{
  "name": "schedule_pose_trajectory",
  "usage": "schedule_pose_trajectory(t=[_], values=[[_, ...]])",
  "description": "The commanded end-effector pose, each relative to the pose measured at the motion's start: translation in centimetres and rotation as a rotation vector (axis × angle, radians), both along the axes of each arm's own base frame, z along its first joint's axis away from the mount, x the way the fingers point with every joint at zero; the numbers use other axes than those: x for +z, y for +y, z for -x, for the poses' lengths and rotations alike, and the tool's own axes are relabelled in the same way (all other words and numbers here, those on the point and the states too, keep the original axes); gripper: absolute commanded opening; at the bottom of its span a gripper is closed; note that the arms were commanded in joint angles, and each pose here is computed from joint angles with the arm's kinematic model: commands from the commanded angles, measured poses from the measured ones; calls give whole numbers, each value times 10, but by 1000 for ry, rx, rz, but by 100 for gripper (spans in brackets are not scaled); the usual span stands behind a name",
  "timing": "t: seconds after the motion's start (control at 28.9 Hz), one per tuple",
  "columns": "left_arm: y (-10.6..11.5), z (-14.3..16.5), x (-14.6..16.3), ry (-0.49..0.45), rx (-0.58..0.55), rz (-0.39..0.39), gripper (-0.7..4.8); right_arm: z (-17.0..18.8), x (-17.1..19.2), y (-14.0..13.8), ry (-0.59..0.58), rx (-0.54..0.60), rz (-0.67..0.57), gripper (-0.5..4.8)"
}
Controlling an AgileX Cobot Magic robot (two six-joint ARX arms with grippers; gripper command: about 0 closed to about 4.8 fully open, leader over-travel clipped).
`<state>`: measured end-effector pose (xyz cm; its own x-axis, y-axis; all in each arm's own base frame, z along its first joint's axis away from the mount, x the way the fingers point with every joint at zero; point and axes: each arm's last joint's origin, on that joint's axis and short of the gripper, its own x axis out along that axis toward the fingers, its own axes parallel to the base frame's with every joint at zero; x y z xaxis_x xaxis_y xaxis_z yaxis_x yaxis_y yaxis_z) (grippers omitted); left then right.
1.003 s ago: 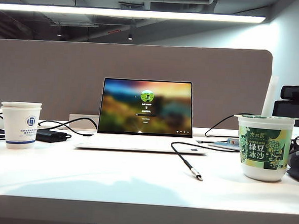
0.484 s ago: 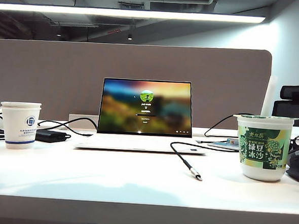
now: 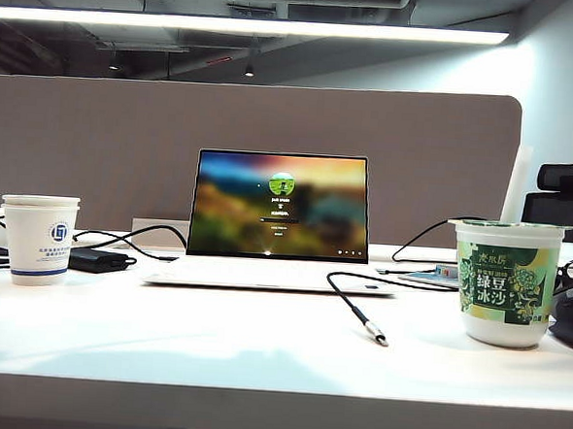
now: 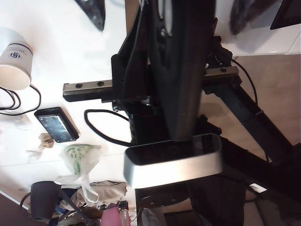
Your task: Pick up the black phone, pick up the charger plug, insert the charger plug into the phone's charging port, and finally place the connected phone back on the desk.
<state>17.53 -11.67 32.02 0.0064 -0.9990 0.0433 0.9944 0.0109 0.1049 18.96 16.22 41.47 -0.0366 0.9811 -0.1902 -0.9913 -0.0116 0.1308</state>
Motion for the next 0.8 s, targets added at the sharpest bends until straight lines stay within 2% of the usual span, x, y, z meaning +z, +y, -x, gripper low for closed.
schedule_pose_trajectory(t=[0.03,0.38,0.48,0.55,0.59,0.62,0.69,0.8], values=[[1,1,6,-29,-5,21,-6,0,3,4,-18,39,-27,337],[1,1,6,-22,-4,21,-6,-12,-9,26,2,70,-26,323],[1,1,6,-22,-4,21,-6,-13,-10,26,9,67,-23,264],[1,1,6,-21,-3,21,-6,-13,-9,26,4,66,-26,256],[1,1,6,-21,-4,21,-6,-13,-9,26,3,67,-27,231],[1,1,6,-21,-4,21,-6,-13,-9,26,1,67,-29,179],[1,1,6,-22,-4,21,-6,-13,-8,26,-3,67,-32,42],[1,1,6,-20,4,22,-6,-13,-8,26,-8,68,-35,-3]])
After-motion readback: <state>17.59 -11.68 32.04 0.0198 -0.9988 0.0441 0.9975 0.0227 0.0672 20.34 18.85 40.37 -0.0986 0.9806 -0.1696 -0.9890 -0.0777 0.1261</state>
